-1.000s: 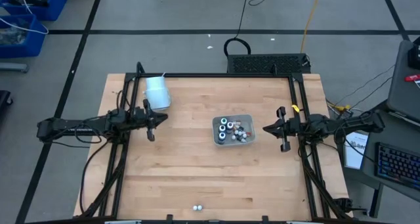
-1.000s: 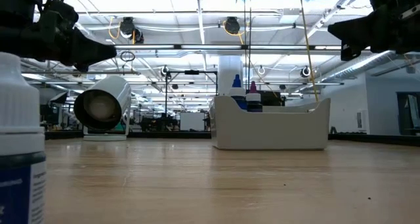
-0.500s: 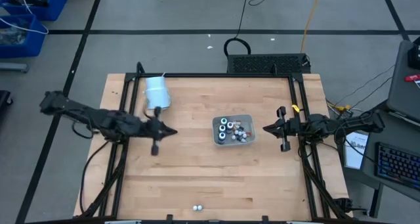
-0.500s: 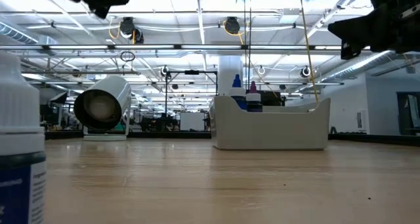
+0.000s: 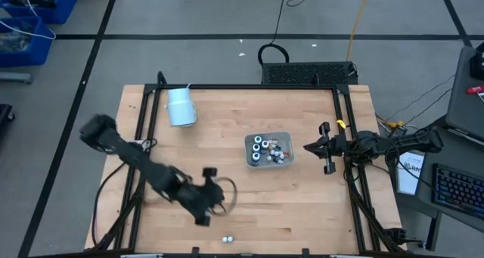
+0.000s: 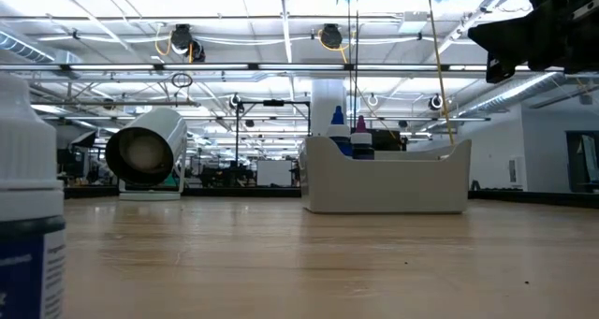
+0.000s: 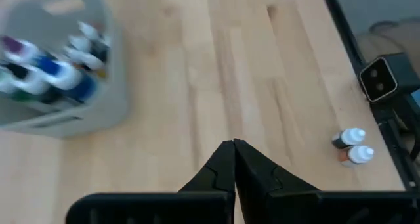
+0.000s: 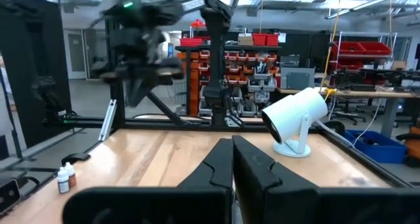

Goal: Pick & Place food coloring
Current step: Put the small dark orange food coloring bottle into the bin

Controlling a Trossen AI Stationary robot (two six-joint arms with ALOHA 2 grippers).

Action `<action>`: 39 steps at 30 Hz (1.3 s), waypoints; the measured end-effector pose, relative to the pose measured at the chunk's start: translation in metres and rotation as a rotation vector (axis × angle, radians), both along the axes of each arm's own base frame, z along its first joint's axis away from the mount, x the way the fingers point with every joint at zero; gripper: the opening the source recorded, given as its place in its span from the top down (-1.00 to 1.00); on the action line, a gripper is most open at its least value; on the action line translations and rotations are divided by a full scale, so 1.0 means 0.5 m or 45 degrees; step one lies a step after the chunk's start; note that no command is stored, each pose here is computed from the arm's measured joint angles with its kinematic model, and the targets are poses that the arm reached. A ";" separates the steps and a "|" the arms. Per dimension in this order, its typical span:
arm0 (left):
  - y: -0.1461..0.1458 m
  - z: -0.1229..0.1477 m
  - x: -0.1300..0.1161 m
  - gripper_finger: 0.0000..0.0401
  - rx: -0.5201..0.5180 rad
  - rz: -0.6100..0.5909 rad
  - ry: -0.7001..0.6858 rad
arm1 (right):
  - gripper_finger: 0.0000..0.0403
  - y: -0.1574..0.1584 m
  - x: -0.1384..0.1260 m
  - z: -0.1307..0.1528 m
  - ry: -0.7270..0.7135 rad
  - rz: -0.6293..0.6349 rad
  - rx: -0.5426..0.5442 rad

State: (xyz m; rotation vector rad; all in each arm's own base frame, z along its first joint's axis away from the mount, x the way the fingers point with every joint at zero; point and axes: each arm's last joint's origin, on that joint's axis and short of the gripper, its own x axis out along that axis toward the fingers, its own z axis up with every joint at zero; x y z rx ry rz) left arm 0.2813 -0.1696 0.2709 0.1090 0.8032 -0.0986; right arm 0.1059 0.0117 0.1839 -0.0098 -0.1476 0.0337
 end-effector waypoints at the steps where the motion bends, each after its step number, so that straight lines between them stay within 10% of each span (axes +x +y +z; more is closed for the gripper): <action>1: -0.017 -0.008 0.013 0.95 0.003 0.008 0.039 | 1.00 0.000 0.000 0.000 0.000 0.001 0.008; 18: -0.199 -0.062 0.170 0.81 -0.173 0.007 0.532 | 1.00 0.000 0.000 0.002 -0.015 -0.014 -0.075; 39: -0.240 -0.093 0.158 -0.23 -0.199 0.092 0.613 | 1.00 0.000 0.000 0.001 -0.005 -0.010 -0.056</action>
